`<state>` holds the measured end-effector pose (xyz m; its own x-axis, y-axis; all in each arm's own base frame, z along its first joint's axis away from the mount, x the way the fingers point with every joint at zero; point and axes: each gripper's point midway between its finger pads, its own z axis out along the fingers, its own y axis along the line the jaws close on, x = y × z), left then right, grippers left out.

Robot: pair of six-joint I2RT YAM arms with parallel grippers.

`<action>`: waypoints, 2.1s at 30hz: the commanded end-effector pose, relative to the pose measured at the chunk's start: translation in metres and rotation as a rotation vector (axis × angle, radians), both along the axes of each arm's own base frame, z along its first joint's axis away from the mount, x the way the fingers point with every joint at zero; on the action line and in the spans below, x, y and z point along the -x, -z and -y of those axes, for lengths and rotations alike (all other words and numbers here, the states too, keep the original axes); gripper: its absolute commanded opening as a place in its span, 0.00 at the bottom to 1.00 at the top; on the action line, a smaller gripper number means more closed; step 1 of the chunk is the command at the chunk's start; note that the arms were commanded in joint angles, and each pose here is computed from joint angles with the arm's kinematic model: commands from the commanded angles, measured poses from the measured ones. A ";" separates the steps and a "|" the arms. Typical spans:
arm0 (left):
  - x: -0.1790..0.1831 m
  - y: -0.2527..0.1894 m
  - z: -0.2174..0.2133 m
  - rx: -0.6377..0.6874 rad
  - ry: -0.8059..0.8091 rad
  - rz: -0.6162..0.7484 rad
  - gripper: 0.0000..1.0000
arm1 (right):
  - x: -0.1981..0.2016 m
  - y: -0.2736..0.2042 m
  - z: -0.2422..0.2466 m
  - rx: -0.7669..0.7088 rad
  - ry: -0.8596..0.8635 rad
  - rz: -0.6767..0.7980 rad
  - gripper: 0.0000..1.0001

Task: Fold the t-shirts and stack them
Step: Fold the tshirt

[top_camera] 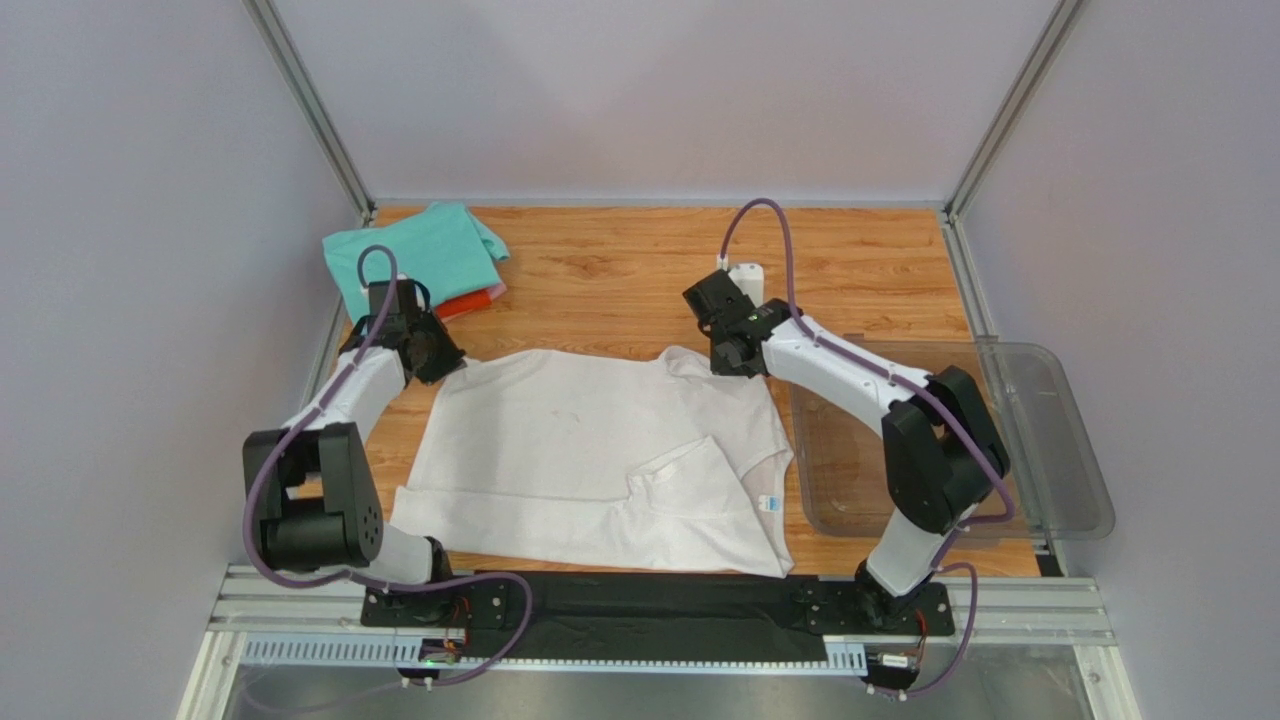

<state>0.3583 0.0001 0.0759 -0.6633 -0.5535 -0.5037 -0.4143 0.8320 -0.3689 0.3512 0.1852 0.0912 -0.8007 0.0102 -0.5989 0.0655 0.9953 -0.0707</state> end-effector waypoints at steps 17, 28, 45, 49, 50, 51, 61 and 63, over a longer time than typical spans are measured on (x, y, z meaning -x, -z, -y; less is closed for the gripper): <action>0.063 -0.032 -0.019 -0.075 -0.161 0.151 0.00 | 0.099 -0.039 0.002 -0.075 -0.127 0.107 0.00; 0.081 -0.035 -0.035 -0.132 -0.261 0.137 0.00 | 0.138 -0.047 0.000 -0.121 -0.180 0.098 0.00; 0.097 -0.017 -0.035 -0.136 -0.267 0.085 0.00 | 0.186 -0.030 -0.005 -0.149 -0.219 0.041 0.00; 0.101 -0.016 -0.037 -0.148 -0.280 0.081 0.00 | 0.197 -0.020 -0.005 -0.159 -0.225 0.016 0.00; 0.101 -0.017 -0.037 -0.147 -0.282 0.083 0.00 | 0.200 -0.017 -0.009 -0.170 -0.238 0.015 0.00; 0.103 -0.015 -0.037 -0.146 -0.282 0.080 0.00 | 0.204 -0.014 -0.012 -0.188 -0.246 -0.001 0.00; 0.117 0.004 -0.044 -0.186 -0.310 0.018 0.07 | 0.227 0.020 -0.023 -0.210 -0.266 -0.072 0.04; 0.119 0.007 -0.044 -0.185 -0.312 0.007 0.11 | 0.229 0.024 -0.024 -0.202 -0.269 -0.078 0.04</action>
<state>0.2415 0.0379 0.0694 -0.4925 -0.6230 -0.6077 -0.6342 0.7351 -0.2397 0.1234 0.1975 0.0705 -0.8288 -0.1382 -0.5422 -0.2213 0.9710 0.0907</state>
